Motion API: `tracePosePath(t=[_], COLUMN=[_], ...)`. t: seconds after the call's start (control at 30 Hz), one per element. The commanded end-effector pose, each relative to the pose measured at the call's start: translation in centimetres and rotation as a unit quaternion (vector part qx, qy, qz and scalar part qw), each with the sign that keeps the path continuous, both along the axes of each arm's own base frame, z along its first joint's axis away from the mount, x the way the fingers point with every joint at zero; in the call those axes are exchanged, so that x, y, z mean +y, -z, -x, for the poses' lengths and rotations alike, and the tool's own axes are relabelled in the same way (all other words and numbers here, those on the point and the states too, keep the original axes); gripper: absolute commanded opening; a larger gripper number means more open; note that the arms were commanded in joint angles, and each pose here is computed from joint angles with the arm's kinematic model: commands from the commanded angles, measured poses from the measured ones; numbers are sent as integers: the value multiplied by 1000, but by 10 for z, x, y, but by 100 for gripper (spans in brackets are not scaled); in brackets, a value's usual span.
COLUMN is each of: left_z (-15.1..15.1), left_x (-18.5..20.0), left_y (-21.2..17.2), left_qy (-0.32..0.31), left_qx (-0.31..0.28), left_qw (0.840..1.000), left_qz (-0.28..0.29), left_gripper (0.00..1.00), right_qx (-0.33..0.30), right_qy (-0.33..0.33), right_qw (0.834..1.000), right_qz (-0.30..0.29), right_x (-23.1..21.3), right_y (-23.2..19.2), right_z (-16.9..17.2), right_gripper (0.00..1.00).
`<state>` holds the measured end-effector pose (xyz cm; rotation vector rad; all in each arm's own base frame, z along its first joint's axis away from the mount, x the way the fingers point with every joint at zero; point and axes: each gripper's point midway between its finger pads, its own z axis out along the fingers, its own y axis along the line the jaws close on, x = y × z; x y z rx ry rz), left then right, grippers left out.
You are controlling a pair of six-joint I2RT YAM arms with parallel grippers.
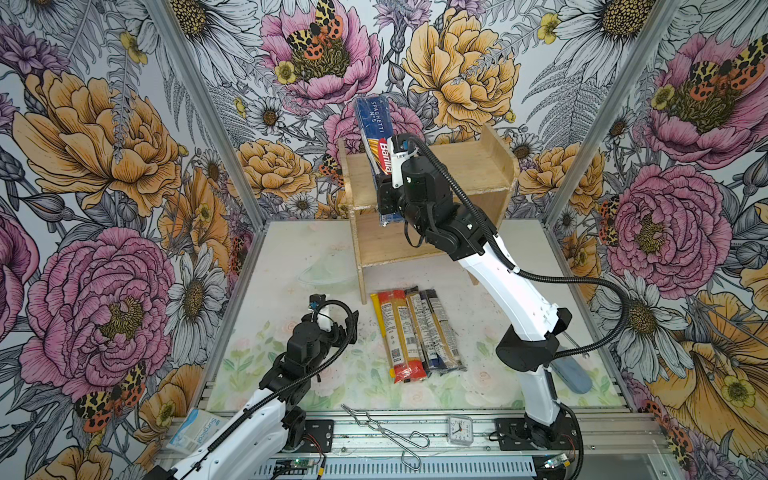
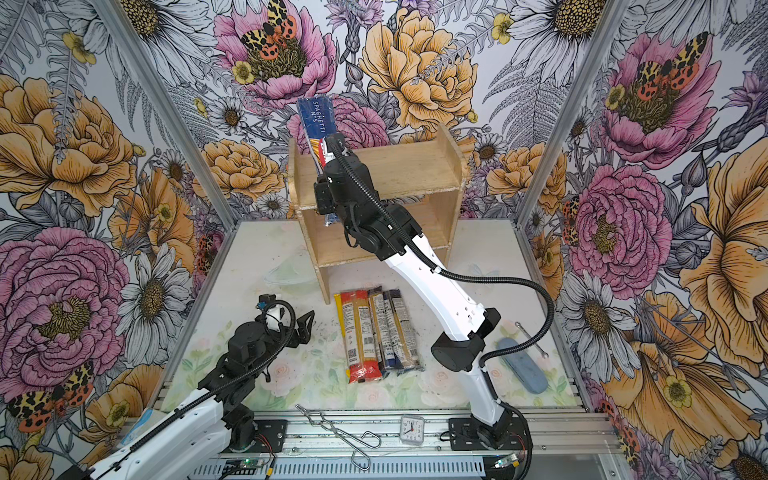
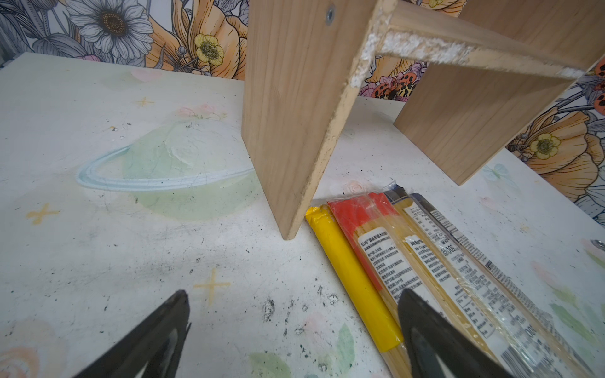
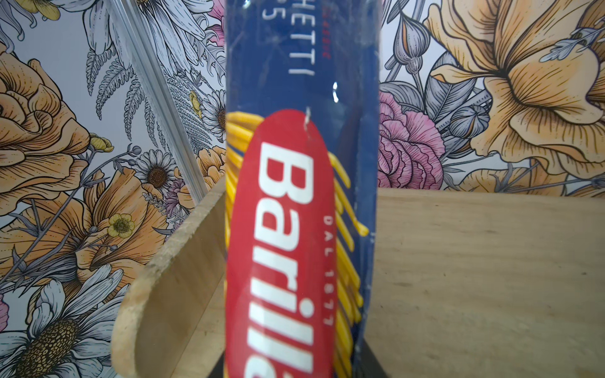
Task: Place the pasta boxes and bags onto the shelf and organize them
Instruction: 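Lower the Barilla box onto the top shelf with the right gripper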
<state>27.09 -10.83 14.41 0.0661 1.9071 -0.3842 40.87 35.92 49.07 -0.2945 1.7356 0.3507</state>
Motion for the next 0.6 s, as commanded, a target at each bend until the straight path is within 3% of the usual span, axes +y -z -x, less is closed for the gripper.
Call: tracePosePath(t=[0.0, 0.17, 0.57], left_z=[1, 1, 1], left_x=[-1, -1, 1], left_y=[0, 0, -1], left_qy=[7, 6, 4], left_qx=[-6, -6, -9], left_qw=[1000, 1000, 1000], left_qz=[5, 5, 7], left_gripper=[99, 99, 99], right_qx=[-84, -83, -83], right_qy=[28, 31, 34], right_qw=[993, 994, 995], right_qz=[-73, -67, -49], right_x=[-20, -19, -16], right_y=[-66, -62, -55], right_z=[3, 1, -3], right_gripper=[3, 22, 35])
